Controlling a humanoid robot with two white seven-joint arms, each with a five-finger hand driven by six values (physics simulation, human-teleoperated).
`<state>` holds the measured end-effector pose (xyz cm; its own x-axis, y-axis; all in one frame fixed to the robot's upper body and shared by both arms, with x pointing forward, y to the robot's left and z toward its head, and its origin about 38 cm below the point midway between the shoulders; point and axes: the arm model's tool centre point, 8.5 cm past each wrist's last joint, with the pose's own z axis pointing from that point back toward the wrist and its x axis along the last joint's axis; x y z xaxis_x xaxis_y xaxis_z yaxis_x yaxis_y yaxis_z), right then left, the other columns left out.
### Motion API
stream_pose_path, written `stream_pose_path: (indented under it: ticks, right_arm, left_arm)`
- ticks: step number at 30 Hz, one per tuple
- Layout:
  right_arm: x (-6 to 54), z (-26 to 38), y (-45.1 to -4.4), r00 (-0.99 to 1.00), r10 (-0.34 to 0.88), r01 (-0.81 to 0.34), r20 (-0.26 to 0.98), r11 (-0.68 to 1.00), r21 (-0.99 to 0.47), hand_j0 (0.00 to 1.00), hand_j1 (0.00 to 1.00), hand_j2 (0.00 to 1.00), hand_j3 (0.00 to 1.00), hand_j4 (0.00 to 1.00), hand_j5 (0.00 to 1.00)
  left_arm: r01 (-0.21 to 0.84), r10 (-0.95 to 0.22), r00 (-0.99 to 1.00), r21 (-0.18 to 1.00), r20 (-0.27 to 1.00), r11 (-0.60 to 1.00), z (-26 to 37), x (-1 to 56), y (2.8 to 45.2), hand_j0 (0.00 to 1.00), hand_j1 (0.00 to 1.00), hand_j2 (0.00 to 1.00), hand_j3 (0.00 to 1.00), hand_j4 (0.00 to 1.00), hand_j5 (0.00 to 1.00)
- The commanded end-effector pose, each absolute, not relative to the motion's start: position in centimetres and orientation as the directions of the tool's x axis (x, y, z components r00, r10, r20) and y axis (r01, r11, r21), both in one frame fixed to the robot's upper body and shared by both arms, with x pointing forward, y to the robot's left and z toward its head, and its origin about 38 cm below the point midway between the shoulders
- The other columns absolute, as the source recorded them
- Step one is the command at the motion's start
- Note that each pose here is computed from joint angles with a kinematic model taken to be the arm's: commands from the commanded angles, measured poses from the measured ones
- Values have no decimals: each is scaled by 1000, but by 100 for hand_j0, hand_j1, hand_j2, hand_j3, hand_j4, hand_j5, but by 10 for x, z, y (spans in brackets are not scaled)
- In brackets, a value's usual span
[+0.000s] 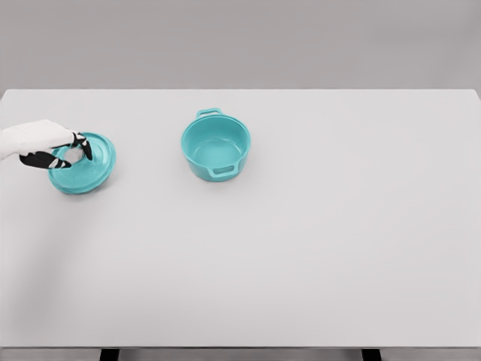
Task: Cover the pot with left arm
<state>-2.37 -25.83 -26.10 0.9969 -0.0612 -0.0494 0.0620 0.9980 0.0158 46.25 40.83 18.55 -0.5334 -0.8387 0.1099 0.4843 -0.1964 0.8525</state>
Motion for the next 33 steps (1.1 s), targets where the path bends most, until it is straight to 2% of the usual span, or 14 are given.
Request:
stream_pose_path:
  ticks: [1, 33]
  right_arm:
    - [-24, -261, -258, 997, -61, 62, -50, 998, 16, 100, 100, 100, 100, 100, 100]
    - [-25, -261, -258, 997, -61, 62, -51, 998, 16, 100, 100, 100, 100, 100, 100]
  left_arm:
    - [471, -835, -539, 861, 108, -193, 191, 463, 406, 55, 55, 55, 55, 55, 55]
    - [350, -799, -598, 918, 65, -188, 232, 465, 386, 55, 55, 55, 55, 55, 55]
